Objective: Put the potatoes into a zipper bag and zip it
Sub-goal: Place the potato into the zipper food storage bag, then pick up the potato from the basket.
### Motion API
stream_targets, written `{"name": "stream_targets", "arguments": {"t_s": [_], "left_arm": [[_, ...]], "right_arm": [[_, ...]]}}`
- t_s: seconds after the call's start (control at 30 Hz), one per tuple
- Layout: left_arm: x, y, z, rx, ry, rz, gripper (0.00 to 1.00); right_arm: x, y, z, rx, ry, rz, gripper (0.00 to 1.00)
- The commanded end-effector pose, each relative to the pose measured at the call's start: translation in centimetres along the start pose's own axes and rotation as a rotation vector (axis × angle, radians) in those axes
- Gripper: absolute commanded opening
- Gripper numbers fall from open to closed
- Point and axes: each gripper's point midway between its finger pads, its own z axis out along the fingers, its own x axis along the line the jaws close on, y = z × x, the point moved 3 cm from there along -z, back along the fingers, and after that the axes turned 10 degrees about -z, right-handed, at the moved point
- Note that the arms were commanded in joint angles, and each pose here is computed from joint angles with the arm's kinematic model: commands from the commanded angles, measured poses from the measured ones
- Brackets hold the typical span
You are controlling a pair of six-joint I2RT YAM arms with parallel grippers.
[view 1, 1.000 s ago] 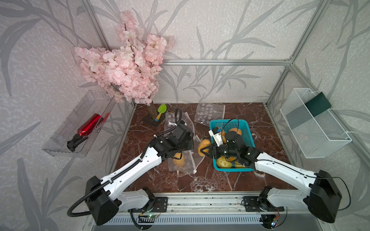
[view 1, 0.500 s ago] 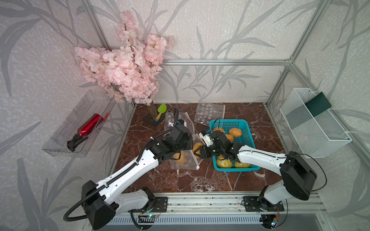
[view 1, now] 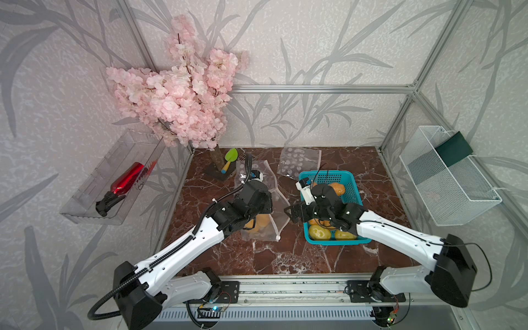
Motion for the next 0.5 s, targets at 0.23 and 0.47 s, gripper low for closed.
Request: {"name": "stream_targets", "arguments": {"t_s": [0.23, 0.47], "left_arm": [[0.8, 0.9, -0.5, -0.073, 0.033, -0.019, 0.0], [1.7, 1.1, -1.1, -0.099, 0.063, -0.043, 0.0]], "right_arm": [[-10.1, -1.9, -8.3, 0.082, -0.516, 0.18, 0.99], [-11.2, -4.4, -8.5, 0.256, -0.565, 0.158, 0.97]]}}
